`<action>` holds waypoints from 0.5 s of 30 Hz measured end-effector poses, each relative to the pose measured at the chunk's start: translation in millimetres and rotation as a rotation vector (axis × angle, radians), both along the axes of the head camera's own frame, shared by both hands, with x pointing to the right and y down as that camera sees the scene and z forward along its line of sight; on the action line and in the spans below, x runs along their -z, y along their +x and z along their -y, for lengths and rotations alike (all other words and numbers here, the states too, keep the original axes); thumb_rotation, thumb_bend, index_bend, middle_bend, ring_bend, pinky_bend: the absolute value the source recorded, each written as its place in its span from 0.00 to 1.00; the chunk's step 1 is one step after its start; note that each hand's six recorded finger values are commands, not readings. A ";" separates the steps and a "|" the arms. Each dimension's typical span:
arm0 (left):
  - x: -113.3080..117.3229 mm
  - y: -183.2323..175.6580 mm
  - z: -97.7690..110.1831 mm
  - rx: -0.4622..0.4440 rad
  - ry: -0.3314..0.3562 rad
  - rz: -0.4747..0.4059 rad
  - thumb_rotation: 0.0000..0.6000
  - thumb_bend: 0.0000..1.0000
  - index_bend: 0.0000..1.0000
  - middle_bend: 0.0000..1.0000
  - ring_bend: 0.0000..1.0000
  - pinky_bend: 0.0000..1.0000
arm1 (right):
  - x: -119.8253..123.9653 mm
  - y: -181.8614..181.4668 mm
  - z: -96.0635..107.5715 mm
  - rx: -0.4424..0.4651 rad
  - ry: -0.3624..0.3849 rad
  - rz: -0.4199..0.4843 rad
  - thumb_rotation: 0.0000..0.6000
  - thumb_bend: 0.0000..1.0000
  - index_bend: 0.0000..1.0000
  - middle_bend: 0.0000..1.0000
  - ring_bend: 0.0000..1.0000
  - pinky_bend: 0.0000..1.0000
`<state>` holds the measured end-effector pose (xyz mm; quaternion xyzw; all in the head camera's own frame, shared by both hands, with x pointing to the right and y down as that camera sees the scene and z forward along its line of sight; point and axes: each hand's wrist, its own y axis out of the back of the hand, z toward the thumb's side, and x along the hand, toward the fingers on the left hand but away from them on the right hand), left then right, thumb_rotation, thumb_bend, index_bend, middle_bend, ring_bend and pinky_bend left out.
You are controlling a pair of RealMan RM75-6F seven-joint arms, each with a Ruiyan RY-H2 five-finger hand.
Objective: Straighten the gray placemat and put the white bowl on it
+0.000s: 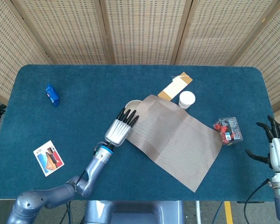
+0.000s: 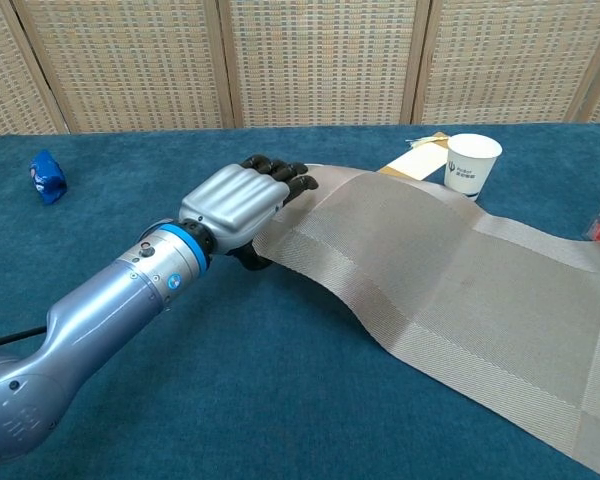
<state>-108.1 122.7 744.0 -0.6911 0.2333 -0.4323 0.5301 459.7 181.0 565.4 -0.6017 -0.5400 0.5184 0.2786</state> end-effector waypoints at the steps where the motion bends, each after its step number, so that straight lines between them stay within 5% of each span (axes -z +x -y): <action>1: 0.6 0.5 0.2 0.000 0.007 -0.007 1.00 0.36 0.18 0.00 0.00 0.00 | 0.2 -0.4 -0.2 0.000 -0.001 0.003 1.00 0.16 0.23 0.00 0.00 0.00; 15: 5.7 -3.2 6.2 0.022 0.079 -0.066 1.00 0.37 0.51 0.00 0.00 0.00 | -1.6 -7.5 -3.7 0.016 -0.015 0.006 1.00 0.16 0.24 0.00 0.00 0.00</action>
